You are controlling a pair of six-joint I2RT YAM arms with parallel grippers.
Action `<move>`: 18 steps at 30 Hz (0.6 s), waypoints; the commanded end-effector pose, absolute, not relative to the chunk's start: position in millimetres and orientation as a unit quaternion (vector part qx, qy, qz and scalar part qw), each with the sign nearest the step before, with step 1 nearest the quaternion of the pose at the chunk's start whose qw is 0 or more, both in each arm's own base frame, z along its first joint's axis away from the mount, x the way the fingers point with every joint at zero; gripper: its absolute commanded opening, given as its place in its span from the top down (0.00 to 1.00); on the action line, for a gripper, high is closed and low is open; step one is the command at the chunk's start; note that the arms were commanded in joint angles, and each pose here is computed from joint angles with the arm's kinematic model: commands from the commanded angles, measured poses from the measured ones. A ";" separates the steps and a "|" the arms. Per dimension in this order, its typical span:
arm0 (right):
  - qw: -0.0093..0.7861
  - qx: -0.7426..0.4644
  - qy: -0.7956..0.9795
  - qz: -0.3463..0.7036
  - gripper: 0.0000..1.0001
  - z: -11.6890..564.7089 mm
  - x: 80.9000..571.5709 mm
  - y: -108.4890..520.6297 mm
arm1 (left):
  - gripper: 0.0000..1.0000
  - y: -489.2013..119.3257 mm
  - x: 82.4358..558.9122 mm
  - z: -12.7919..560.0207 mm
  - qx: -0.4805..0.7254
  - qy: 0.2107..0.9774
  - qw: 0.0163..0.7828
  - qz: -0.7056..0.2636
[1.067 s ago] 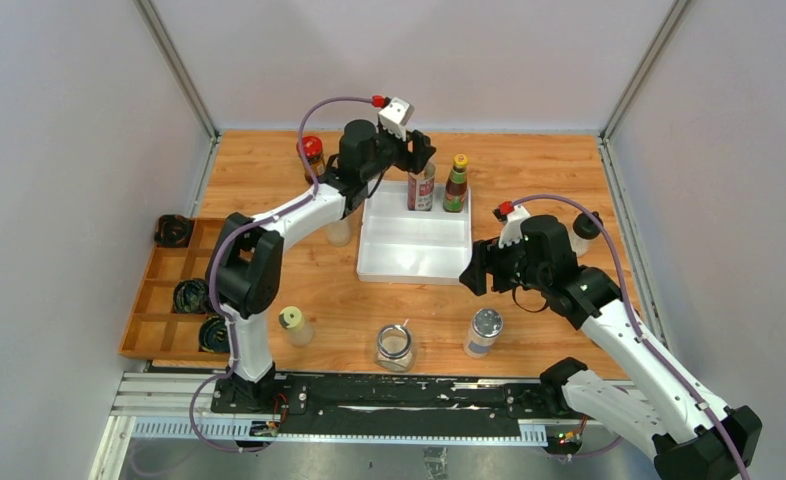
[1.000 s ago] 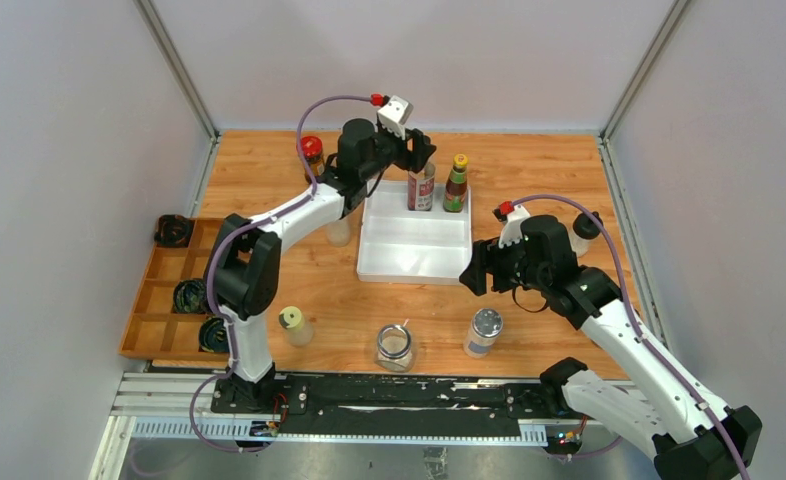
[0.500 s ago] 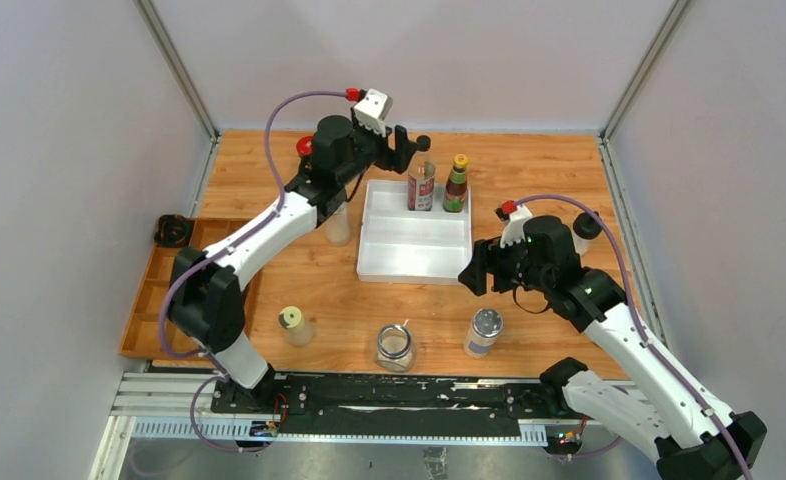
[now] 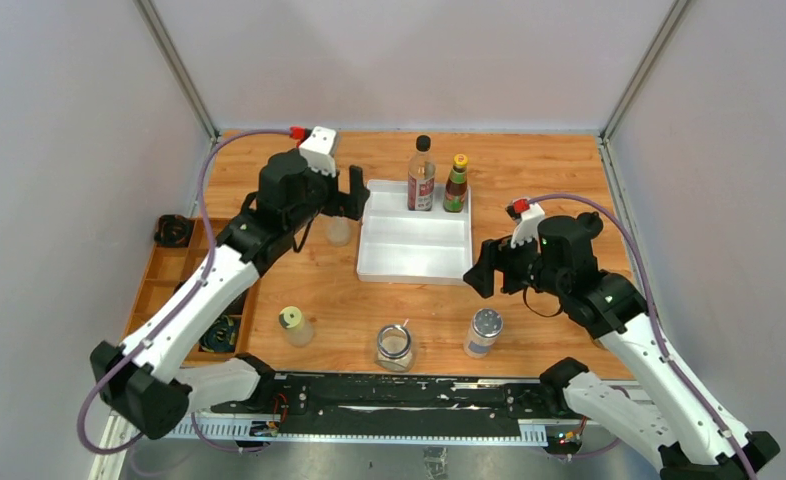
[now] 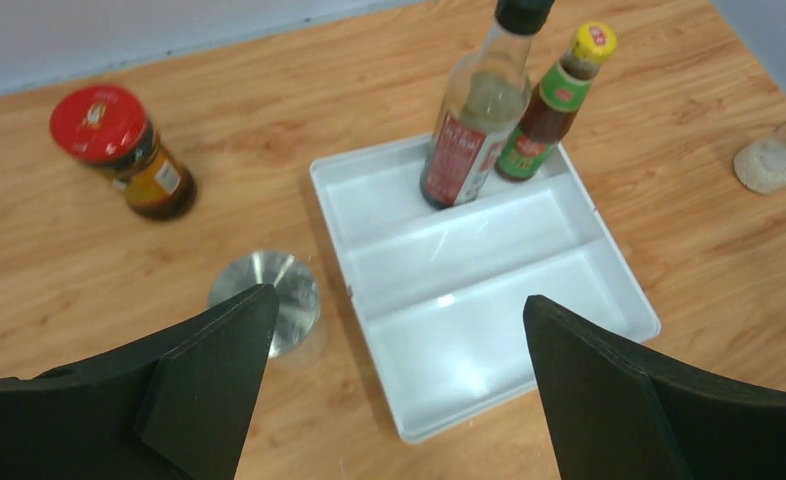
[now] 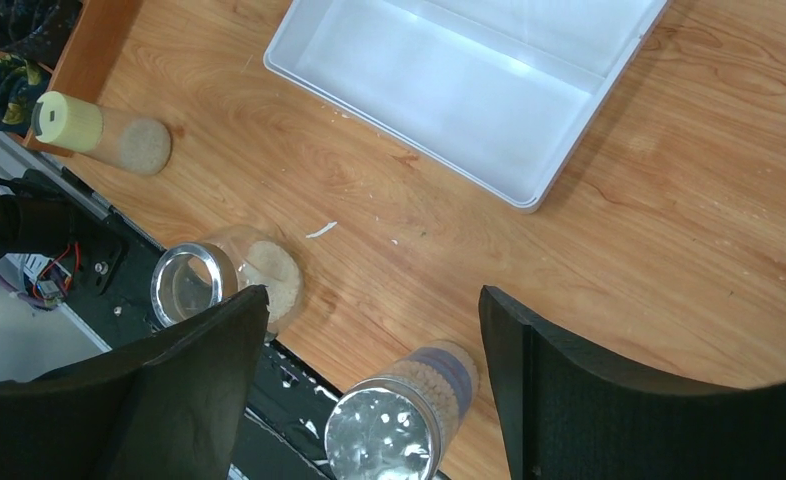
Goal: Organize the condiment bottles
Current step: Pick up the bottle from the center of the board.
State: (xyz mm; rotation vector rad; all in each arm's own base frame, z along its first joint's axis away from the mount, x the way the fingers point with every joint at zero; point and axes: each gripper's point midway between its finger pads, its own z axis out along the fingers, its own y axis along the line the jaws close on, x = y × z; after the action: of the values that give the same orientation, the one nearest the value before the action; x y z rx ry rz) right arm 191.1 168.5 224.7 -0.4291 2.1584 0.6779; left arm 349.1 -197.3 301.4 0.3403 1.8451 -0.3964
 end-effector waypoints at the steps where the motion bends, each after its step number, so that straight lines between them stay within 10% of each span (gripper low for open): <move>1: 0.405 -0.175 0.855 0.272 0.17 231.1 174.3 162.4 | 0.00 -159.2 304.8 279.0 0.111 0.826 0.535 -0.136; 9: 0.400 -0.167 0.852 0.293 0.16 231.7 154.5 157.8 | 0.00 -119.2 289.6 270.5 0.058 0.852 0.516 -0.070; 18: 0.394 -0.166 0.856 0.289 0.14 227.7 152.1 155.4 | 0.00 -76.4 428.6 258.8 -0.018 0.875 0.481 -0.048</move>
State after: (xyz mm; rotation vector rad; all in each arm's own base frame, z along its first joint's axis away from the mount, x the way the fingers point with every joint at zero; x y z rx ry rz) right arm 161.7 154.8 235.7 -0.4058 2.1336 0.7153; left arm 378.1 -92.0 256.6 -0.0093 2.1328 -0.1437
